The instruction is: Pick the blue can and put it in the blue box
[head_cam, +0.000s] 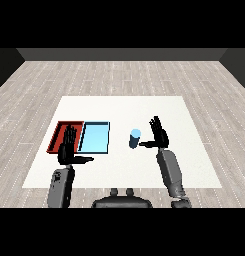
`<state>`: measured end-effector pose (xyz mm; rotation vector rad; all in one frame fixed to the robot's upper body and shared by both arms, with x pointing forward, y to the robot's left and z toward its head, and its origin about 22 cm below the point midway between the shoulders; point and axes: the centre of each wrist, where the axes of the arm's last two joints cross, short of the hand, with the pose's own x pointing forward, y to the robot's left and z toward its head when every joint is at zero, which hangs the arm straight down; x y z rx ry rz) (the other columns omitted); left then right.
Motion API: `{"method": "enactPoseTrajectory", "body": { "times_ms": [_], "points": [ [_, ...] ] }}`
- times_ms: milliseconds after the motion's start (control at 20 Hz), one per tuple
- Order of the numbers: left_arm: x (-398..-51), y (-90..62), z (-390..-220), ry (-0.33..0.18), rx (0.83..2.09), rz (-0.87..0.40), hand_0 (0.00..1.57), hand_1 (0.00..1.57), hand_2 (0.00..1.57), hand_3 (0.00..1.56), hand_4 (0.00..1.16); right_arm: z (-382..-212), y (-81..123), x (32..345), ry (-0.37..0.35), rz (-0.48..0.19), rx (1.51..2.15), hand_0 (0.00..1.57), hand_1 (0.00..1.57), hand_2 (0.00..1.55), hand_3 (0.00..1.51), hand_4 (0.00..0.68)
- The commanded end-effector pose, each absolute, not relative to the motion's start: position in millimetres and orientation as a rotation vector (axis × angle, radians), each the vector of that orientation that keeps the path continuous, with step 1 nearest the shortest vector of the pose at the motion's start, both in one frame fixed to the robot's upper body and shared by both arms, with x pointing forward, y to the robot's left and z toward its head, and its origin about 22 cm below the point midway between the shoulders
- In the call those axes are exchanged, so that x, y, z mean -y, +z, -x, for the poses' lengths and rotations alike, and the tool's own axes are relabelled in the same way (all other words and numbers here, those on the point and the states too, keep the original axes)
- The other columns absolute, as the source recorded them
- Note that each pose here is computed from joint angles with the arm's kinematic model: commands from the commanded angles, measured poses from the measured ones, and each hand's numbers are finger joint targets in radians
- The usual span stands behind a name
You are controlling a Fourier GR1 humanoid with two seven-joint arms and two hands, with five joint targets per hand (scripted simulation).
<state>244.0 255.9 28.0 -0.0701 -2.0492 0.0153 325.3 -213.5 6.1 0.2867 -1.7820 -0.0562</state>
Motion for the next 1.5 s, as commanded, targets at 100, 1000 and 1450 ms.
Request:
{"method": "enactPoseTrajectory", "body": {
  "times_ms": [100, 1000, 1450],
  "points": [
    [-266, 21.5, -241.8, 0.016, 2.051, 0.059, 0.0, 0.0, 0.0, 0.0, 0.0, -333.5, -4, 190, -0.106, -0.312, 1.769, 0.0, 0.0, 0.0, 0.0, 0.0],
    [-278, 37.9, -260.9, 0.022, 2.045, 0.065, 0.0, 0.0, 0.0, 0.0, 0.0, -341.8, -49, 163, -0.172, -0.344, 1.682, 0.0, 0.0, 0.0, 0.0, 0.0],
    [-267, 24.0, -247.0, 0.05, 2.033, 0.117, 0.0, 0.0, 0.0, 0.0, 0.0, -342.6, -38, 145, -0.174, -0.376, 1.64, 0.0, 0.0, 0.0, 0.0, 0.0]
  ]
}}
